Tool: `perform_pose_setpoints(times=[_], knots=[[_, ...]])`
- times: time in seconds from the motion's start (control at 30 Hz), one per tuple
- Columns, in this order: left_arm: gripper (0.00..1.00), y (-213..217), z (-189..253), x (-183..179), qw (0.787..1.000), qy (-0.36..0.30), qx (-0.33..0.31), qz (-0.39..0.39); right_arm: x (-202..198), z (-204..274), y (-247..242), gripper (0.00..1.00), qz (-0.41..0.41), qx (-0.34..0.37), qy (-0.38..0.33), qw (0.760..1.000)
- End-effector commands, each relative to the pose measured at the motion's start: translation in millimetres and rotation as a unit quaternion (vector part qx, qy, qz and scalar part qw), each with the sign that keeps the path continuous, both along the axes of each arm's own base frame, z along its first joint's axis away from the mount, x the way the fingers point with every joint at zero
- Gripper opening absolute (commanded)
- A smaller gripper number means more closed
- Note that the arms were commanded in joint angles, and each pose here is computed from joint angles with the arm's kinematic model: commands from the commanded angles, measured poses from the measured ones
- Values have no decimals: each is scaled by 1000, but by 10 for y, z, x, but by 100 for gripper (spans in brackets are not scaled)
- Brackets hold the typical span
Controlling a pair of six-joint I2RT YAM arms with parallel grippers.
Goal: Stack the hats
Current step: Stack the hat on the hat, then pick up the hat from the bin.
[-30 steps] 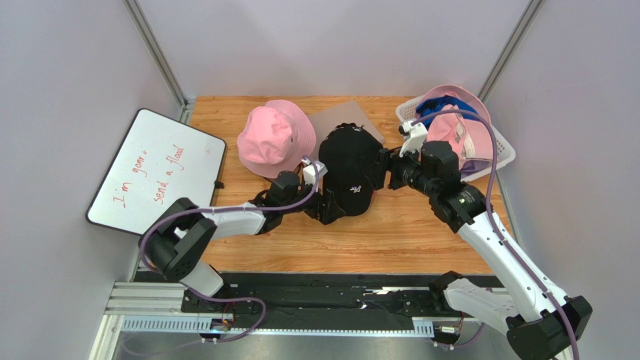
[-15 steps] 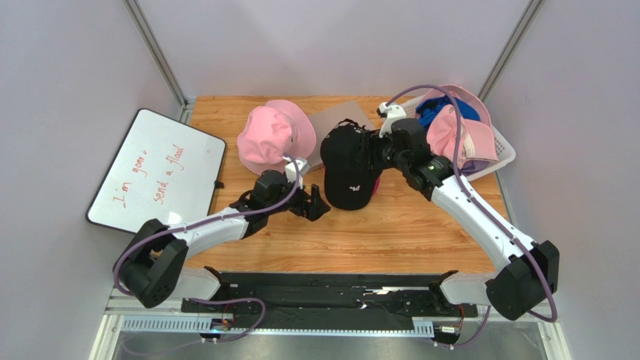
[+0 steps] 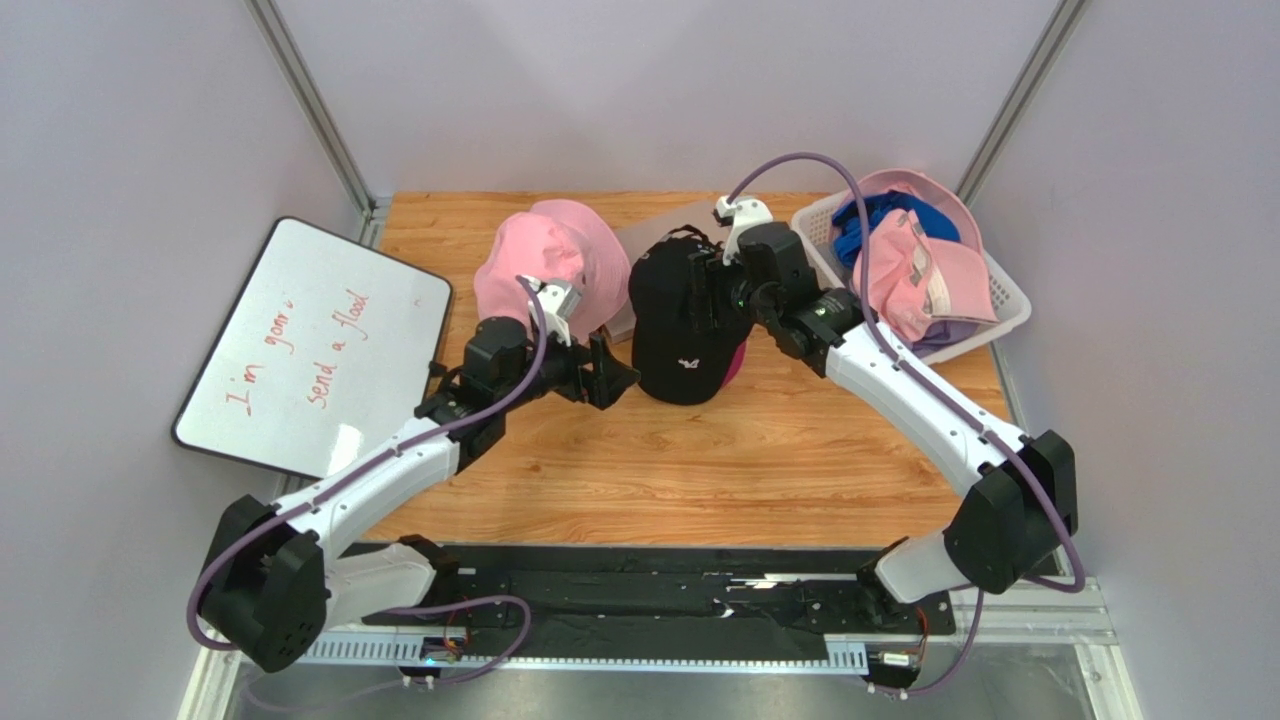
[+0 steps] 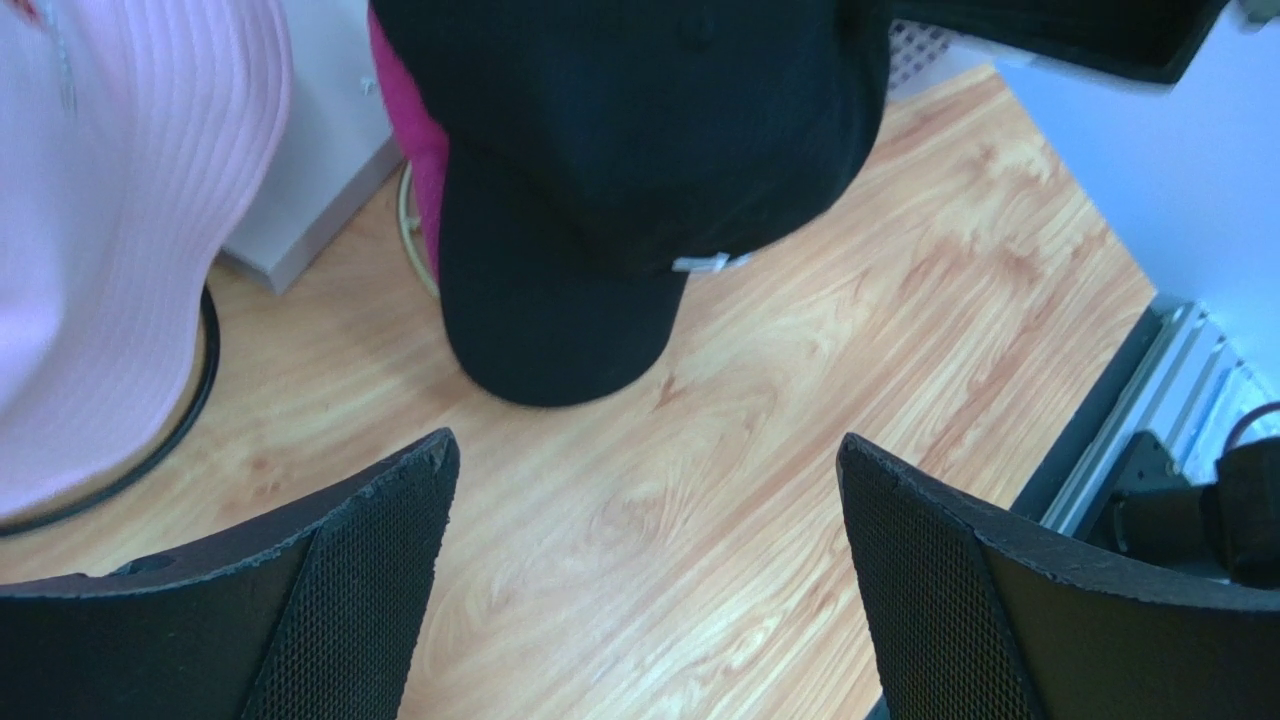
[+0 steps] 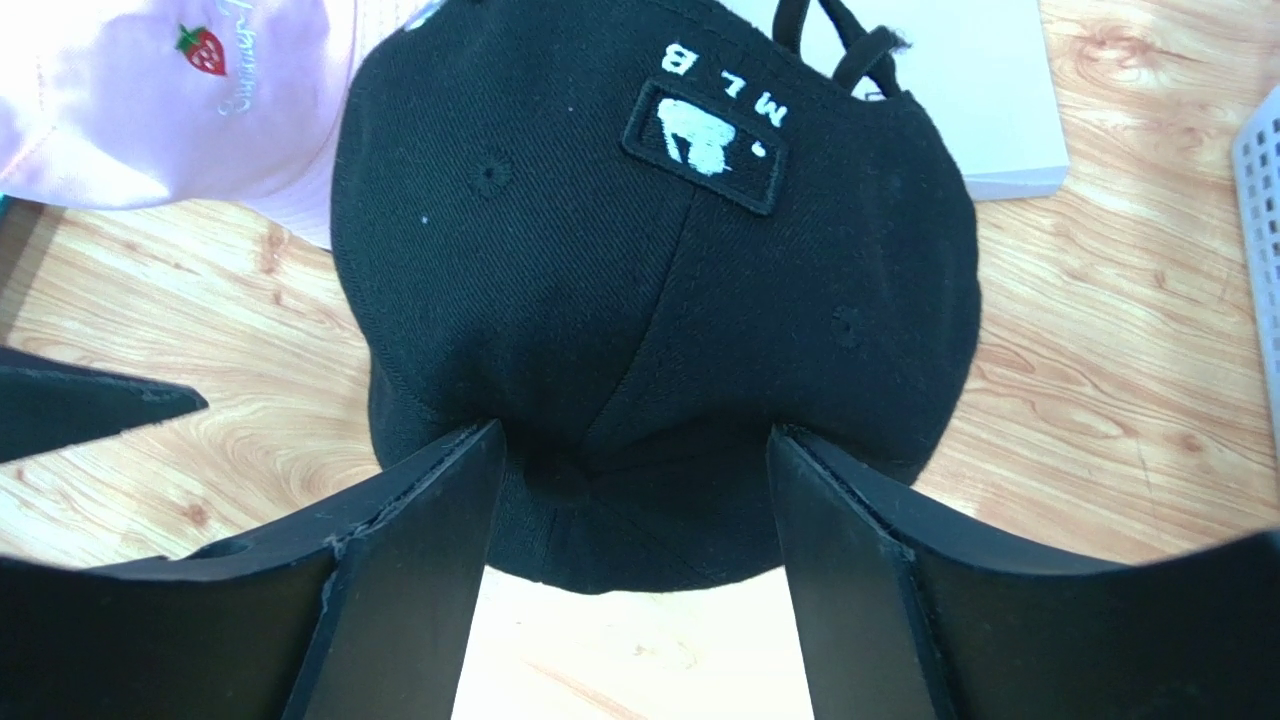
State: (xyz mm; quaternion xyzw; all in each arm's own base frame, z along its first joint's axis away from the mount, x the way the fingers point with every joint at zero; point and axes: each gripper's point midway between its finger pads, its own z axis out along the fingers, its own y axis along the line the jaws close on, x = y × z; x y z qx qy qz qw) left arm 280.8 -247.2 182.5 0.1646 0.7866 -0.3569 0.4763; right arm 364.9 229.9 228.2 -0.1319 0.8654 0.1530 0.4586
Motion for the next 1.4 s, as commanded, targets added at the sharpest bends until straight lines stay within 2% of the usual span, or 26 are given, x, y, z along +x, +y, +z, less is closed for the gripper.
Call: perform_pose_setpoints(times=[0.0,0.03,0.13,0.27,0.3,0.33,0.47,0.57,0.73,0.8,0.87,1.2,1.27,1.3,1.37], knots=[[100,-164,556,149,998,-52,-43,-16,6,287,-38,74,-4,6,-36,999],[100,-195,738,197,996,-69,-51,-17,-34,311,-58,75,-3,4,-35,999],[100,-239,930,292,995,-85,-47,-20,-131,554,-151,77,1,7,-52,999],[100,-222,962,378,996,-82,-32,-4,-330,876,-272,81,8,18,-75,997],[100,-190,910,381,997,-69,-23,3,-352,918,-335,99,2,17,-79,997],[100,-170,906,390,998,-65,-20,10,-387,942,-407,100,-4,18,-80,997],[100,-20,939,353,997,-54,-22,49,-478,949,-819,100,-54,18,-83,995],[100,93,1047,270,996,-54,-38,65,-416,742,-1380,100,-134,16,-51,989],[100,356,1114,150,994,-33,-68,81,-378,462,-2014,99,-224,24,-11,974],[100,506,1125,130,992,-20,-69,100,-311,362,-2319,98,-272,26,4,962],[100,596,1158,104,992,-15,-72,107,-241,307,-2439,98,-285,38,12,958],[100,791,1250,-94,992,-23,-51,116,523,34,-2882,95,-319,9,28,947],[100,811,1250,-113,992,-24,-47,117,663,-139,-3049,95,-339,-4,47,940],[100,819,1243,-116,992,-24,-45,118,754,-65,-3097,95,-340,-4,38,940],[100,835,1212,-124,992,-22,-40,120,875,-238,-3183,95,-343,-11,56,938]])
